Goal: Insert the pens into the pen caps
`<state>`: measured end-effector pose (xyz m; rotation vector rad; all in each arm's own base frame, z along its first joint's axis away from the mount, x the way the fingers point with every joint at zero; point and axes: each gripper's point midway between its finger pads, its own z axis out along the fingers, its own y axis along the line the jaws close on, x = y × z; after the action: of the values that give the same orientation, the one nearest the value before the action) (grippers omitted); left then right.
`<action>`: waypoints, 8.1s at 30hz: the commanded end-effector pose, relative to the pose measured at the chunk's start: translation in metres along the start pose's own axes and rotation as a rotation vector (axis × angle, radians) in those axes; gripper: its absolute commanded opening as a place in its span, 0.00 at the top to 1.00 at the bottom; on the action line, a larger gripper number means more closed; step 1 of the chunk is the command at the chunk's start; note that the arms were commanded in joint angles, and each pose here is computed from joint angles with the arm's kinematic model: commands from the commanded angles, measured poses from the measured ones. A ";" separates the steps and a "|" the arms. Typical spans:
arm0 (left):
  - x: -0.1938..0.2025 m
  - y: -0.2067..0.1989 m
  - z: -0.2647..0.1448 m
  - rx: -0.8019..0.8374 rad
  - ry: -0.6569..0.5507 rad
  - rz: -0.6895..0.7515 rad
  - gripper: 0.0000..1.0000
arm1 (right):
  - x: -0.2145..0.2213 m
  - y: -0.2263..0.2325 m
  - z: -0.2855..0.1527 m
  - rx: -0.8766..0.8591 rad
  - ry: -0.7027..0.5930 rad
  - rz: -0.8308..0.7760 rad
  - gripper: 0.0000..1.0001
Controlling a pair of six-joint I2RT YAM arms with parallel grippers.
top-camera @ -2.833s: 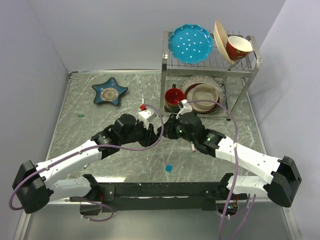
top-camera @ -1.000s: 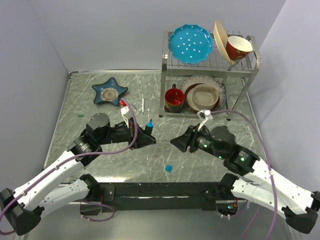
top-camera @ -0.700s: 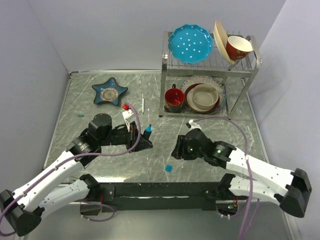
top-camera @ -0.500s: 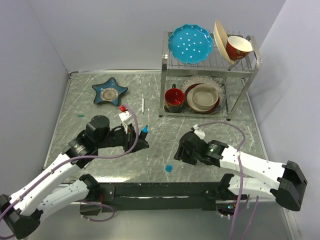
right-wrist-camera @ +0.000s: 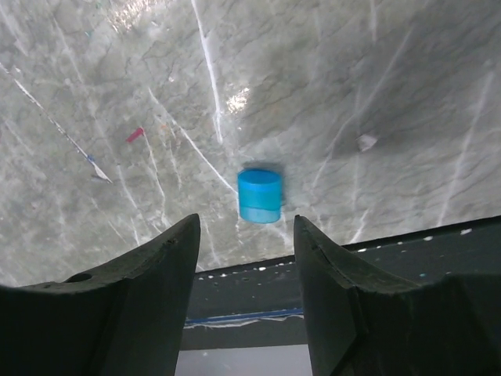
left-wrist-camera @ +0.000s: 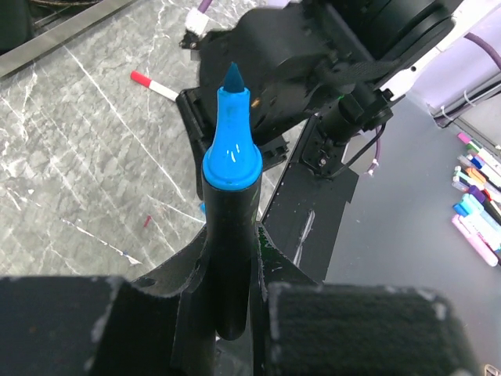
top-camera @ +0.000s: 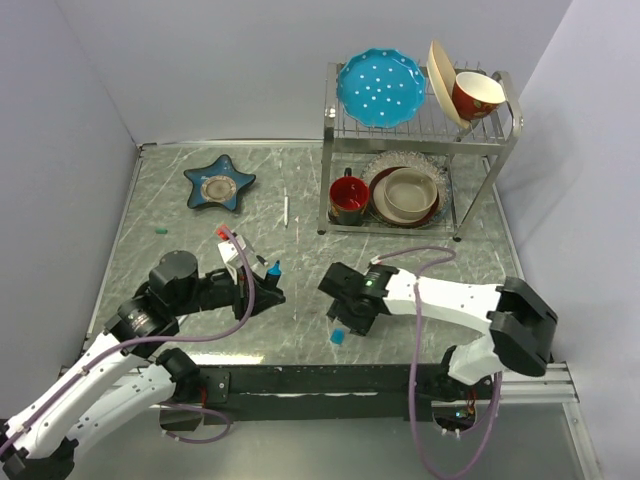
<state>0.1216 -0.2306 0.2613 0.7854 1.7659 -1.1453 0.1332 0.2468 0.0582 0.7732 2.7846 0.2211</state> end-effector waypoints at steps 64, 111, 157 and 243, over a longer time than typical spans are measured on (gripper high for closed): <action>0.008 0.004 0.036 0.076 -0.046 -0.247 0.99 | -0.113 0.127 -0.204 -0.674 -0.660 -0.242 1.00; 0.003 0.010 0.037 0.038 -0.057 -0.233 0.99 | -0.027 0.164 -0.183 -0.738 -0.452 -0.435 1.00; -0.013 -0.082 -0.013 0.506 -0.110 -0.045 0.99 | 0.005 0.130 -0.353 -1.364 -0.548 -0.825 0.16; -0.068 -0.009 0.027 0.324 -0.167 -0.076 0.99 | 0.155 0.064 -0.174 -1.303 0.044 -1.079 1.00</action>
<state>0.0791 -0.2607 0.2612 1.0404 1.7010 -1.8031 0.1274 0.3480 0.3238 -0.2539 1.6091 1.2393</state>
